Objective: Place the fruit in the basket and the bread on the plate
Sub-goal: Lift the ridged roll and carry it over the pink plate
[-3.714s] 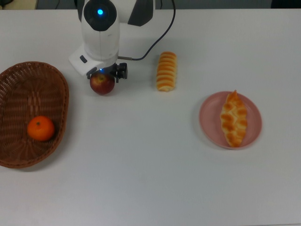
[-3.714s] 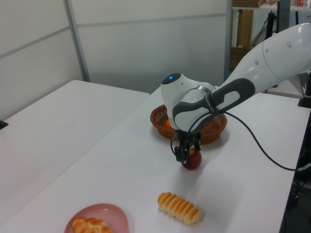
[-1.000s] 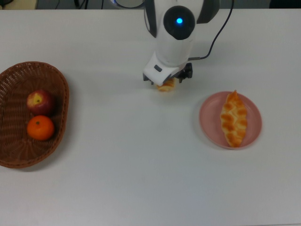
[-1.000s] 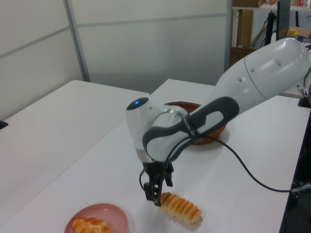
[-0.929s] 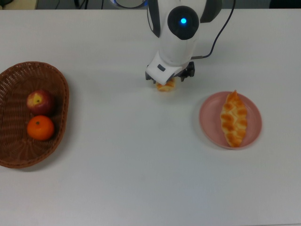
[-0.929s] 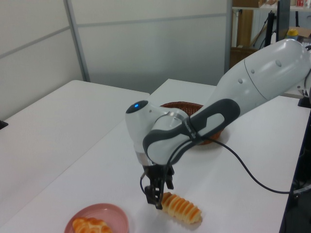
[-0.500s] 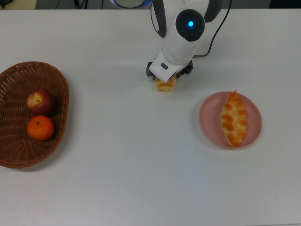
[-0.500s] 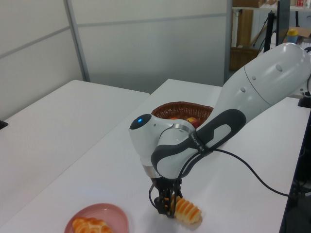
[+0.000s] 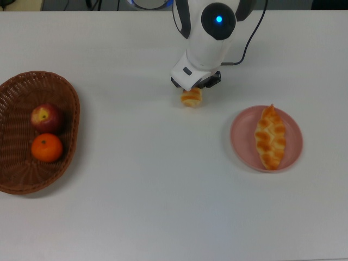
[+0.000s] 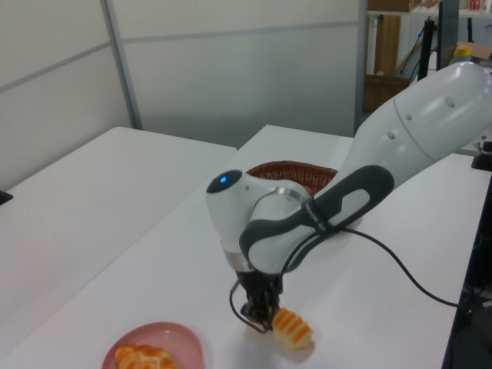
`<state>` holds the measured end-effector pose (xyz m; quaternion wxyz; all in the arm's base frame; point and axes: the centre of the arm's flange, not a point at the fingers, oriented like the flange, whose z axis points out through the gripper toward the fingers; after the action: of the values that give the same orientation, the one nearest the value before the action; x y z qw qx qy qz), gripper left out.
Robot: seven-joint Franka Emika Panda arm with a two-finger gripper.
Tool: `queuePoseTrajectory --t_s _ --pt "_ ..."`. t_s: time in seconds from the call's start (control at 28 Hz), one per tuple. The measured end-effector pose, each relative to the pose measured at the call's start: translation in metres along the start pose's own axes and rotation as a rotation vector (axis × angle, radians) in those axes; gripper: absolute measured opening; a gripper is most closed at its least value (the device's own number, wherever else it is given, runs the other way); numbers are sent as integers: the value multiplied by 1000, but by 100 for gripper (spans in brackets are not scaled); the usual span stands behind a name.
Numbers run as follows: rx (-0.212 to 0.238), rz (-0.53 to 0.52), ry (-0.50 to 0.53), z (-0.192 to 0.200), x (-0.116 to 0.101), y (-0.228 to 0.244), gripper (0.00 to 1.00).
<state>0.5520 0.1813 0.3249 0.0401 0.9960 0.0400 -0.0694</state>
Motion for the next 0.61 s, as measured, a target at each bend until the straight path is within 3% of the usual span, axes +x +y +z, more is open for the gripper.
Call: queuePoseTrajectory --t_s 0.04,0.29,0.43,0.61 --pt "7 17 28 -12 4 1 30" --pt "51 99 173 -86 28 -2 19" --pt "69 131 217 -107 37 -12 19" --pt "61 141 228 -104 44 -49 19"
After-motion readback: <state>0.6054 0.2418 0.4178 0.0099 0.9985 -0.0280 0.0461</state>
